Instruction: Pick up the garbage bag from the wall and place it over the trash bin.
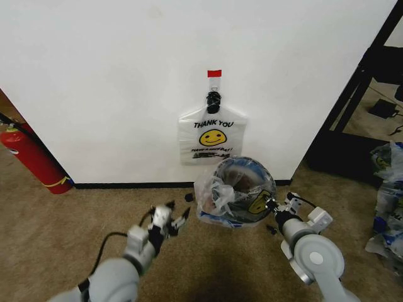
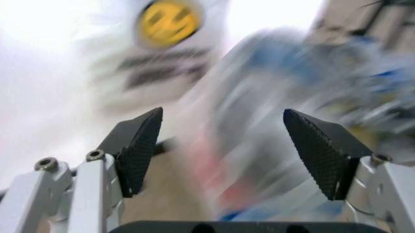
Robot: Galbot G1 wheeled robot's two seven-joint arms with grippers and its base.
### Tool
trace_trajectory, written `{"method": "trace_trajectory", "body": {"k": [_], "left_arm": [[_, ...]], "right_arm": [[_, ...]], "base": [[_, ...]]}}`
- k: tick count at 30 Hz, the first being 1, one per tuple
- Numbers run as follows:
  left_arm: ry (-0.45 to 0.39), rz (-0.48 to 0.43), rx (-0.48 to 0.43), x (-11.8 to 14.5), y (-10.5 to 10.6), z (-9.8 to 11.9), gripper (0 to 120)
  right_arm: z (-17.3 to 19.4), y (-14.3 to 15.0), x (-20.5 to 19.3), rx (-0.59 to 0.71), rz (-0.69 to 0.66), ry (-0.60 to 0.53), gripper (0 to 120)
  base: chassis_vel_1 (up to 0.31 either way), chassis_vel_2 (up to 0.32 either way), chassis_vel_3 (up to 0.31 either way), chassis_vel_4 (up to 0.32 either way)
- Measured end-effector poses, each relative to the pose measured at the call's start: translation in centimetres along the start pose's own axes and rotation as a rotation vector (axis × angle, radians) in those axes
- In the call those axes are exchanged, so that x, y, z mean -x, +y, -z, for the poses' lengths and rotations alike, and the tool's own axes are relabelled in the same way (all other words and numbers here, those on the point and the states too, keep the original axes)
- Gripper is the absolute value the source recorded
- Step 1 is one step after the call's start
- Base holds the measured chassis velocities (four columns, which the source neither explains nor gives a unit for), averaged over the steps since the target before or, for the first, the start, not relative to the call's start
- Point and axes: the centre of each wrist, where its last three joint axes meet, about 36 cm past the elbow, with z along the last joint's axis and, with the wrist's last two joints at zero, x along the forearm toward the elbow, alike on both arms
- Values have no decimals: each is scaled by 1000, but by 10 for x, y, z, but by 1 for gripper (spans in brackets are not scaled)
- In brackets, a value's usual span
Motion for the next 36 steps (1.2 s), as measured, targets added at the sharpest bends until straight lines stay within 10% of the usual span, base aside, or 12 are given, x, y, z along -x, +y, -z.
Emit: {"method": "trace_trajectory", "body": {"k": [3, 11, 22, 36], "left_arm": [[103, -120, -22, 2, -10, 50, 66], [321, -197, 155, 61, -40, 95, 35], [488, -111, 311, 145, -63, 71, 0], [574, -145, 453, 189, -107, 48, 0]], "right_arm": [[-6, 4, 1, -36, 2, -13, 0], [-13, 4, 2, -63, -8, -24, 0], [-10, 2, 3, -87, -16, -33, 0], [-19, 7, 4, -102, -12, -27, 0]], "base": [[0, 0, 0, 0], [0, 0, 0, 0], [0, 0, 0, 0], [0, 0, 0, 0]]}}
